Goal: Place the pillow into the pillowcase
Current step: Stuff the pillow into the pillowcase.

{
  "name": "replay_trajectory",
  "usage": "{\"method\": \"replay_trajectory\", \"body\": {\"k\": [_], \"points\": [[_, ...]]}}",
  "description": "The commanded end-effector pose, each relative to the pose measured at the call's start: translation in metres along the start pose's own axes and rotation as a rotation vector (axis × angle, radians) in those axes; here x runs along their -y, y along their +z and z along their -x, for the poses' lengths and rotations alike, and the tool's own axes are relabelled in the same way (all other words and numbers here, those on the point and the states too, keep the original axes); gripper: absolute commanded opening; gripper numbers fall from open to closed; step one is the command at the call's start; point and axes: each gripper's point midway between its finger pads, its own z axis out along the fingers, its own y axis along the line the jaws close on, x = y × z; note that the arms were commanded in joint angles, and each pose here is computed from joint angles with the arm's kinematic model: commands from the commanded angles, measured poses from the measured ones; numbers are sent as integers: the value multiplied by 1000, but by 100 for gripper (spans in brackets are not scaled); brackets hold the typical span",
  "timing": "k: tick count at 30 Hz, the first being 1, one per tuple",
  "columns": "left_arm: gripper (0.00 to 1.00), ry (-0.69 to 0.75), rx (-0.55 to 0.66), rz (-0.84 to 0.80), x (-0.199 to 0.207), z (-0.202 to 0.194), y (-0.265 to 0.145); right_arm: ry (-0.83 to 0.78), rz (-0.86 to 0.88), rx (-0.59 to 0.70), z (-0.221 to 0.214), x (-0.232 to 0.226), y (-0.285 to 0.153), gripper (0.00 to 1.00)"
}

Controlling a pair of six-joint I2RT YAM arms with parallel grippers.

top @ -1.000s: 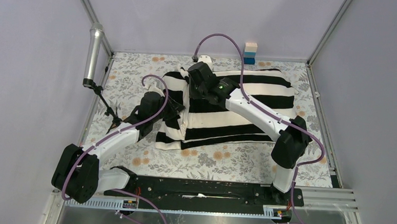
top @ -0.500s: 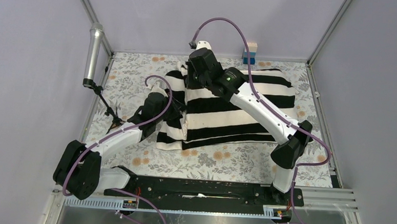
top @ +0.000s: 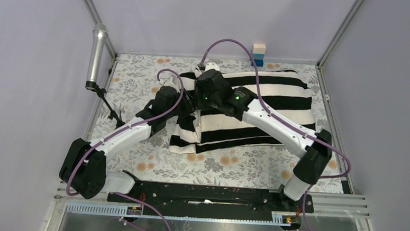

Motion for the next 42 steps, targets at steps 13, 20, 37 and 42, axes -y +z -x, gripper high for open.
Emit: {"method": "replay_trajectory", "body": {"k": [13, 20, 37, 42], "points": [[53, 159, 66, 64, 25, 30, -93, -67, -160, 103, -4, 23, -40, 44], [51, 209, 5, 141, 6, 7, -81, -159, -303, 71, -11, 36, -10, 61], [0, 412, 73, 290, 21, 17, -61, -55, -256, 16, -43, 73, 6, 8], [0, 428, 69, 158, 70, 25, -83, -10, -226, -7, -54, 82, 20, 3]]}}
